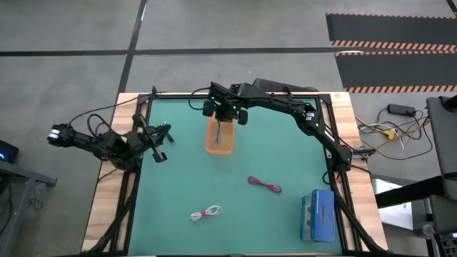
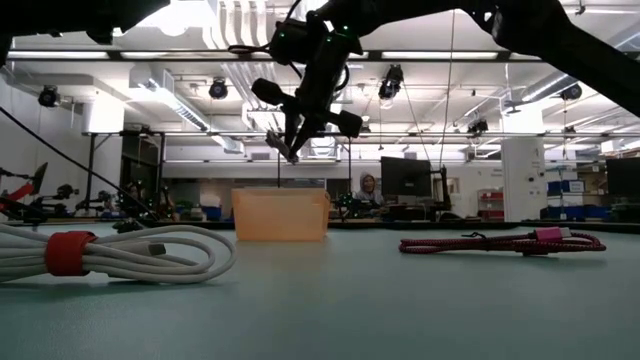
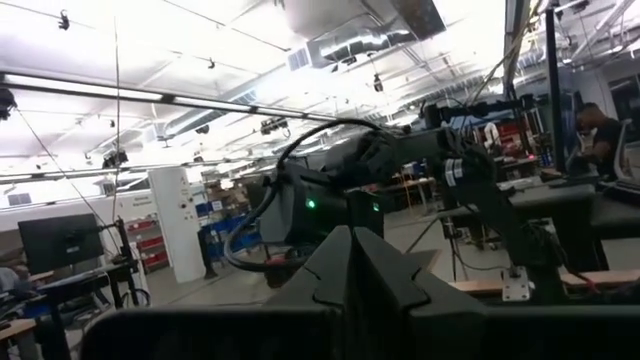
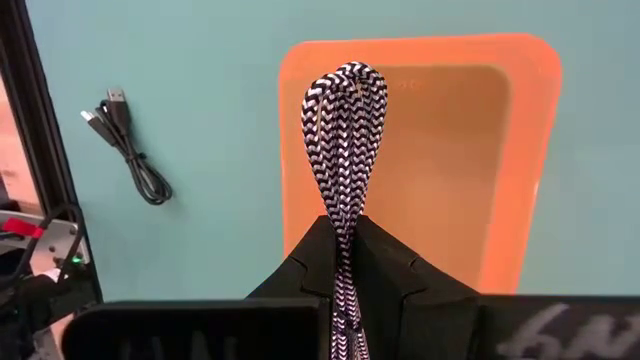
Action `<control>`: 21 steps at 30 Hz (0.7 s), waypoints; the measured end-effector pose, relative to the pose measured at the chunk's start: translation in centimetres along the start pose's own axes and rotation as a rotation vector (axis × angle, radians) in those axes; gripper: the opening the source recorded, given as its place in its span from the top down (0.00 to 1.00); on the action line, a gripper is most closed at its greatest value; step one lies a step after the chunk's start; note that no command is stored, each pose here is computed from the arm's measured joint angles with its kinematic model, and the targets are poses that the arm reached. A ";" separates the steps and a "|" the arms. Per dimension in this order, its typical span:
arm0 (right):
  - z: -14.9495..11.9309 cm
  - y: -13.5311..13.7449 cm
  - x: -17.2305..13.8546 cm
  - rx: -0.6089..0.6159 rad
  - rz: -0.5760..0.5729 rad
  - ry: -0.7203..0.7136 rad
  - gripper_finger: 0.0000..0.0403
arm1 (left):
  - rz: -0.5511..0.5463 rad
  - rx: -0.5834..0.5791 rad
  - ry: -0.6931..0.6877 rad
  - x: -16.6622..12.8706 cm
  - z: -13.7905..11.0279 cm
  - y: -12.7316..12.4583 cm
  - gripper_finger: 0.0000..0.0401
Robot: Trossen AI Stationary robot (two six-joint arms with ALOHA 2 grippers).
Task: Pick and place USB-C Cables
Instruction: Put the black and white charger cable into the orange bin
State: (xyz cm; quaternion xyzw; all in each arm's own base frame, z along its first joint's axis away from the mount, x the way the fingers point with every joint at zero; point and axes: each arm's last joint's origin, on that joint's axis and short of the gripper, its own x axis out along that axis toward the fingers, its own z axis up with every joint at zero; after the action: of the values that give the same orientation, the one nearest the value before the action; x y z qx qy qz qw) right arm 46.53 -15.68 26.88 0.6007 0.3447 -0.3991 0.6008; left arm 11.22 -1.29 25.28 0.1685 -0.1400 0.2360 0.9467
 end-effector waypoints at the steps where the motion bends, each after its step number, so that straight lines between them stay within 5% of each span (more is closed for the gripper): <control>1: 0.0 0.0 0.0 0.000 -0.002 -0.002 0.97 | 0.002 -0.002 -0.002 0.0 0.0 0.1 1.00; 21: -0.5 -0.7 2.2 0.005 -0.086 0.031 0.97 | 0.005 -0.007 -0.008 -0.1 0.1 0.2 1.00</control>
State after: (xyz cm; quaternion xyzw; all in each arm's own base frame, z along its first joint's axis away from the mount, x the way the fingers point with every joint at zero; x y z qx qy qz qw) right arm 46.88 -15.34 24.59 0.5930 0.3784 -0.4159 0.5763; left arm 11.05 -1.24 25.38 0.1657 -0.1452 0.2370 0.9462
